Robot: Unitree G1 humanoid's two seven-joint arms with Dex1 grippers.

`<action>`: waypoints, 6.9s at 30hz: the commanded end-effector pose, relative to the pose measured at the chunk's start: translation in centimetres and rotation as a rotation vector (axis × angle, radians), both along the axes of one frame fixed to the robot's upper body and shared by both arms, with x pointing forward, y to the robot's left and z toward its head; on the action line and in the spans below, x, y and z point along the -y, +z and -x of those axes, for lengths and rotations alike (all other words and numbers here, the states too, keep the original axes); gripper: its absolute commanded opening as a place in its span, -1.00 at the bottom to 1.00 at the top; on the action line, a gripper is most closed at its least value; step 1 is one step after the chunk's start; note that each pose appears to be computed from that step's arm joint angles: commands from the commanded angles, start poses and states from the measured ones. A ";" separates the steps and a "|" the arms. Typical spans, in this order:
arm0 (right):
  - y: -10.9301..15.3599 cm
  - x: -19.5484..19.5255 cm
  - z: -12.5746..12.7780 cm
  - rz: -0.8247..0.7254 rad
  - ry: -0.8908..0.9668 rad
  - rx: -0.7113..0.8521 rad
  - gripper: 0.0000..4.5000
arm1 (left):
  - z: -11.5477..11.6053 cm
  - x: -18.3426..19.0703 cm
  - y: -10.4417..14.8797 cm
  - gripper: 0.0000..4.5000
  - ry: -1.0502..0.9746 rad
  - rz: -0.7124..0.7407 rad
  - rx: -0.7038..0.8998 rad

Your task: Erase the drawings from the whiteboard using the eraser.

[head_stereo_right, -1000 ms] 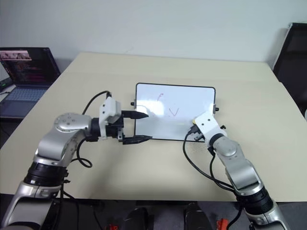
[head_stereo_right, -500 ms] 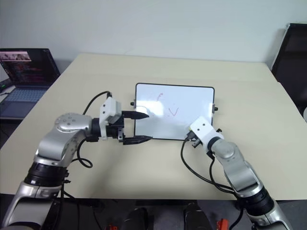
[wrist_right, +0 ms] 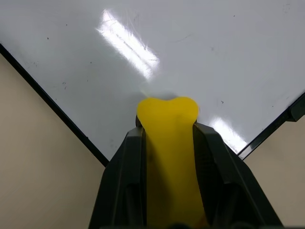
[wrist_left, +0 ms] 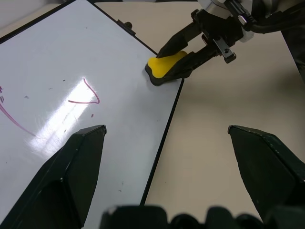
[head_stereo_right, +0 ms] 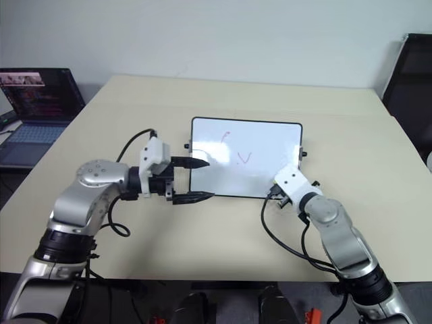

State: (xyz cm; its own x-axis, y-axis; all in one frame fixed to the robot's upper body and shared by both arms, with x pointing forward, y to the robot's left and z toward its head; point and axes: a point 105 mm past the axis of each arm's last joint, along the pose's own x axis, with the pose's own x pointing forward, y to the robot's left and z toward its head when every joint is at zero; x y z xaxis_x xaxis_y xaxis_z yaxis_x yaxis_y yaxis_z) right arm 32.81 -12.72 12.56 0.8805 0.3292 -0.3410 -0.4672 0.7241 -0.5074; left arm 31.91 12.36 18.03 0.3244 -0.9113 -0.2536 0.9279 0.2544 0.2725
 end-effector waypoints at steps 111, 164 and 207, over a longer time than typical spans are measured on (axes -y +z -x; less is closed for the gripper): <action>5.7 -6.3 0.4 -0.274 0.403 0.156 -0.56 | 0.7 -5.5 -0.6 1.00 0.321 0.146 0.035; 4.3 -12.8 -5.3 0.187 0.586 0.082 -0.56 | 2.1 -5.3 -0.6 1.00 0.360 0.121 0.019; 2.5 -13.0 -6.5 0.257 0.541 0.078 -0.56 | 2.5 -6.2 -2.3 1.00 0.346 0.110 -0.029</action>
State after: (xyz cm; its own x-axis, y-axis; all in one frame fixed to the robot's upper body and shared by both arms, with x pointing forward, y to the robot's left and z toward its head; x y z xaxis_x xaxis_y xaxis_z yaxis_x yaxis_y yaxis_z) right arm 39.70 1.43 17.81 0.6746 0.6776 -0.2929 -0.6102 0.2885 -0.7379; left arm 29.54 18.45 15.07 0.6094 -0.7691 -0.1928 0.7927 0.5856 0.1693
